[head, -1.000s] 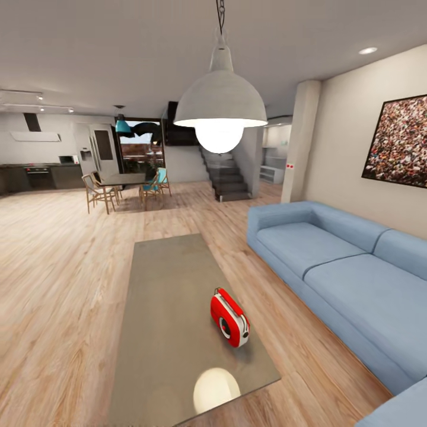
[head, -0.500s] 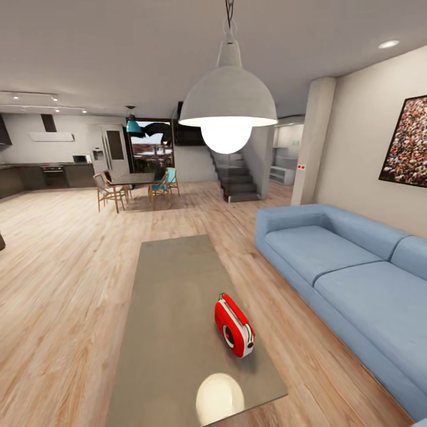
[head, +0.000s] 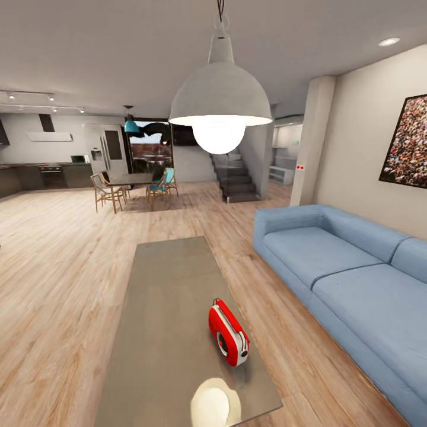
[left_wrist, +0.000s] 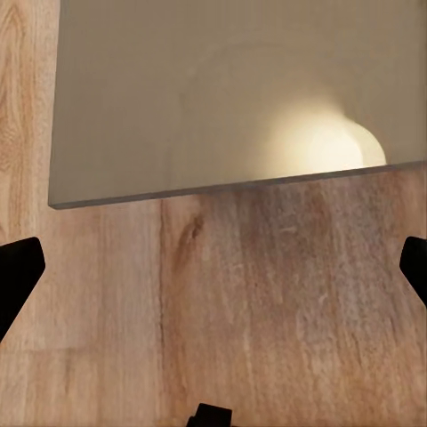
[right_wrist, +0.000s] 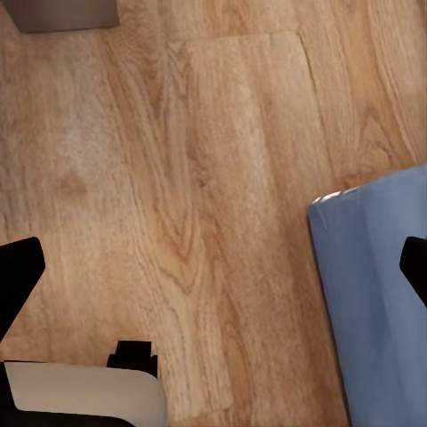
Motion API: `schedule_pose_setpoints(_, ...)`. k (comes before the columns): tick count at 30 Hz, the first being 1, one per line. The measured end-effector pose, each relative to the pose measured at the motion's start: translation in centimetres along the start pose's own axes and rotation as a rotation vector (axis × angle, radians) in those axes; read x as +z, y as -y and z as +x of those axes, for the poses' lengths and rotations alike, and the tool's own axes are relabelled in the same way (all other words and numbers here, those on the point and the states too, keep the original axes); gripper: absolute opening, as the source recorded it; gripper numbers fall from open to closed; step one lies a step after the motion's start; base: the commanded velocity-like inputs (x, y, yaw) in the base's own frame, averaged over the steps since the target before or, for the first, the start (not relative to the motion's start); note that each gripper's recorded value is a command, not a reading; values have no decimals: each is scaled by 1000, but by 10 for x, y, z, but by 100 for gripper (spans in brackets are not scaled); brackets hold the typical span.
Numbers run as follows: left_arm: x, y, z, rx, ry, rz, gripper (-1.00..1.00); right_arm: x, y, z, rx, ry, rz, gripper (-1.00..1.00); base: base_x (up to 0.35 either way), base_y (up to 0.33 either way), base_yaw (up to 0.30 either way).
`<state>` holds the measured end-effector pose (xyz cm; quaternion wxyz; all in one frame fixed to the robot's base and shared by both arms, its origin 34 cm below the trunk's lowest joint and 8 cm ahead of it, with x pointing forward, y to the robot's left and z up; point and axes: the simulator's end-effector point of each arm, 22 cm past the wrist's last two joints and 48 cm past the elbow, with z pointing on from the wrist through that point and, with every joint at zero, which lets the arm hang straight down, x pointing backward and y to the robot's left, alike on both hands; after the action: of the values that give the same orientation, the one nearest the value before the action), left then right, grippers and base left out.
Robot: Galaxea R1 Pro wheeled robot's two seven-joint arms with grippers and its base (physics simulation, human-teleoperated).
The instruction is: Turn on the radio receiver that's on the table in the living room.
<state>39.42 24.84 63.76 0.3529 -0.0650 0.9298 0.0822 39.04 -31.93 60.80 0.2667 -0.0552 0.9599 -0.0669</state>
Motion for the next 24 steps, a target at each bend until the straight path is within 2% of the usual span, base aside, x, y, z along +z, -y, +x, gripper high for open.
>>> schedule_pose_setpoints(6, 0, 0, 0, 0, 0, 0, 100, 0, 0, 0, 0, 0, 0, 100, 1, -2, 37)
schedule_pose_setpoints(20, 0, 0, 0, 0, 1, 1, 100, 0, 0, 0, 2, 0, 1, 100, 0, 0, 275)
schedule_pose_setpoints(24, 0, 0, 0, 0, 1, 2, 100, 0, 0, 0, 3, 0, 1, 100, 0, 0, 137)
